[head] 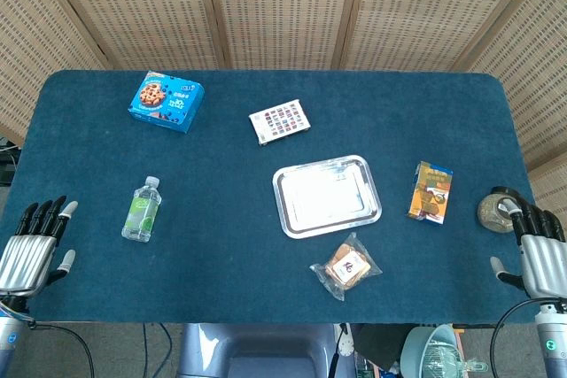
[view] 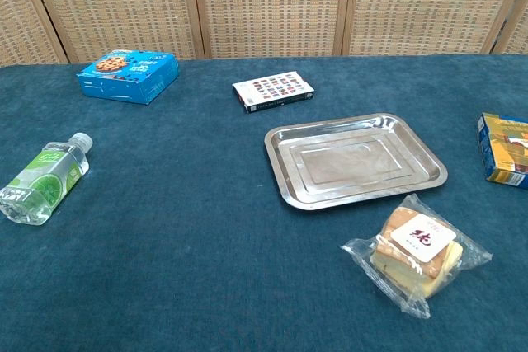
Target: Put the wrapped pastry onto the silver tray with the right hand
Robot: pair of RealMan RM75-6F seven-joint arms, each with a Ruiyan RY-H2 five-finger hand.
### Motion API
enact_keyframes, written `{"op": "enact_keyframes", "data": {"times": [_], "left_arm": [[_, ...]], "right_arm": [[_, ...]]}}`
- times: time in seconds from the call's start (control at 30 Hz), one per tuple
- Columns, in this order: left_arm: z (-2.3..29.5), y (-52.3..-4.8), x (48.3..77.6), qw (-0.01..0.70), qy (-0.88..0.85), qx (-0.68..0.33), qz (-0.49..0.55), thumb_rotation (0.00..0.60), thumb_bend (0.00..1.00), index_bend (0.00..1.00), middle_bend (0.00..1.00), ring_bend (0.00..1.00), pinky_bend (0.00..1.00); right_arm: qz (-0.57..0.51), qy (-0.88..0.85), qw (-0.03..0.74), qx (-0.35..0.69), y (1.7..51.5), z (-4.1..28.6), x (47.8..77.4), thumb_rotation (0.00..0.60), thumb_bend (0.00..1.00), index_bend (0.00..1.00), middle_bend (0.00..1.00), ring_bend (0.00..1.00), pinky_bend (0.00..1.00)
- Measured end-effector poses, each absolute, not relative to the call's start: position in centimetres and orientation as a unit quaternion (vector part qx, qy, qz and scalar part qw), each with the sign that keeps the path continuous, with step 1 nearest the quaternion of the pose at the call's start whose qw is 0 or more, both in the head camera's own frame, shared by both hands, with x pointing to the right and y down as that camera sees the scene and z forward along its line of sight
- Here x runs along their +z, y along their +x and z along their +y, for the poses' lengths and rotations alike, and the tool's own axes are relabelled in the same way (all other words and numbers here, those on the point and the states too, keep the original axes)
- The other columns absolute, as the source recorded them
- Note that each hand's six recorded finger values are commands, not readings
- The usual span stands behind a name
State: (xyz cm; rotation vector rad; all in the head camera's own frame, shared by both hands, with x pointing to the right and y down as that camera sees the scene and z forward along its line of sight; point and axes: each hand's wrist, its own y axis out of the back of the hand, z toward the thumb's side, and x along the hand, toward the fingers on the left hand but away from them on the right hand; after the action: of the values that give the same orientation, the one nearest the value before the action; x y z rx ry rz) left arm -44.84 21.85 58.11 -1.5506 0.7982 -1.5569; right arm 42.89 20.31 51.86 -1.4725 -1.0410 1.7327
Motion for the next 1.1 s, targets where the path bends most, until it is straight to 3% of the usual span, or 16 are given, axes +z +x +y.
{"op": "enact_keyframes", "data": {"times": [0.77, 1.1], "left_arm": [[21.8, -44.9, 57.1, 0.396, -0.605, -0.607, 0.329, 0.600, 0.42, 0.00, 0.00, 0.00, 0.00], [21.8, -45.3, 58.1, 0.398, -0.594, -0.625, 0.312, 0.600, 0.42, 0.00, 0.00, 0.00, 0.00]], "right_arm": [[-0.388, -0.577, 0.320, 0.644, 42.2, 20.6, 51.7, 0.600, 0.33, 0.00, 0.00, 0.00, 0.00], [-0.347, -0.642, 0.336, 0.595, 40.9, 19.4, 51.9, 0.600, 0.33, 0.00, 0.00, 0.00, 0.00]]}}
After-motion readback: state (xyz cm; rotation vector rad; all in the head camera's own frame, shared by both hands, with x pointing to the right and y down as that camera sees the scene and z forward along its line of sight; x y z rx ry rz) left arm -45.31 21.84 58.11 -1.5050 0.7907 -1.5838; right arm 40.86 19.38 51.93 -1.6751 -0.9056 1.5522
